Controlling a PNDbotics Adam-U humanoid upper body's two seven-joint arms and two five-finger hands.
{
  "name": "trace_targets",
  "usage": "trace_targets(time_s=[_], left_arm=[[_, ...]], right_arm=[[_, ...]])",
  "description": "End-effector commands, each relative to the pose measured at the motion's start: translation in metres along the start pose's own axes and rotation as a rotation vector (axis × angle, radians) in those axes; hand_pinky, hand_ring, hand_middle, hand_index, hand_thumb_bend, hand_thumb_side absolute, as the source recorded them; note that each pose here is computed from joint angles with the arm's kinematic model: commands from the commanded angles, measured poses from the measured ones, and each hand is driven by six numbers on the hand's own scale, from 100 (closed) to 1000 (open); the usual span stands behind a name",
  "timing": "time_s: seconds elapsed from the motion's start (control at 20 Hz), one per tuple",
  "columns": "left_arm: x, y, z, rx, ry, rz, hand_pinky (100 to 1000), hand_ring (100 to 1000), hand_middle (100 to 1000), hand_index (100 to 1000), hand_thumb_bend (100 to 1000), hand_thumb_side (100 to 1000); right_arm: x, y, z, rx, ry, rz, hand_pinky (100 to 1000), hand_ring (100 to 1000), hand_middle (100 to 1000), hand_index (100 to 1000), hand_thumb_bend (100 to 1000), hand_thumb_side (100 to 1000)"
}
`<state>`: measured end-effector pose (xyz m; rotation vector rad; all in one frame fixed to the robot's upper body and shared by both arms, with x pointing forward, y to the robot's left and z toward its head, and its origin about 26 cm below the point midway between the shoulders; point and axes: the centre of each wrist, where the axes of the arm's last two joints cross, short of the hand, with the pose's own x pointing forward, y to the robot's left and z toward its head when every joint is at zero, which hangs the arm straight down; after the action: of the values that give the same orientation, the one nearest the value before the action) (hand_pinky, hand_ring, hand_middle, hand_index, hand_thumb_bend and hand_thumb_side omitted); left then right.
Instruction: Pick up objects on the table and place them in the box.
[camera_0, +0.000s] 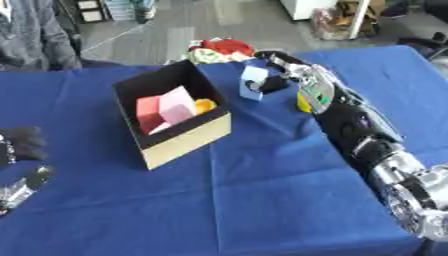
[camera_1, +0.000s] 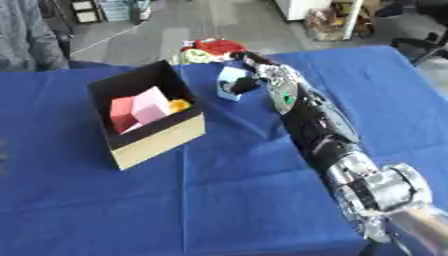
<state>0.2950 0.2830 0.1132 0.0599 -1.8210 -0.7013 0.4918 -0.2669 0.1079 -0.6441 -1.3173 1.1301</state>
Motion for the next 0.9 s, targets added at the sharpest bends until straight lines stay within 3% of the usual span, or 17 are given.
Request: trace_targets(time_s=[0.05,0.35,0.65,0.9], left_arm=[[0.009,0.004,-0.003,-0.001,-0.033,-0.017,758,627,645,810,629,487],[0.013,0.005,-0.007,-0.006,-0.054,-0.02,761,627,646,810,626,490],[0.015,0.005,-0.009,-0.005,-0.063,-0.022,762,628,646,810,623,491],[0.016,0.005,-0.009,-0.006,-0.065,-0.021,764,628,647,810,621,492]], right_arm=[[0.001,-0.014,0.0,-0.038,0.006,0.025,964,938,964,1000,358,373],[-0.003,-0.013,0.001,-0.03,0.04,0.032,957,932,950,1000,365,345],[-0.006,-0.005,0.0,0.004,0.063,0.041,911,881,880,959,295,306],[-0.005,-0.005,0.0,0.013,0.055,0.052,844,759,689,805,172,137]])
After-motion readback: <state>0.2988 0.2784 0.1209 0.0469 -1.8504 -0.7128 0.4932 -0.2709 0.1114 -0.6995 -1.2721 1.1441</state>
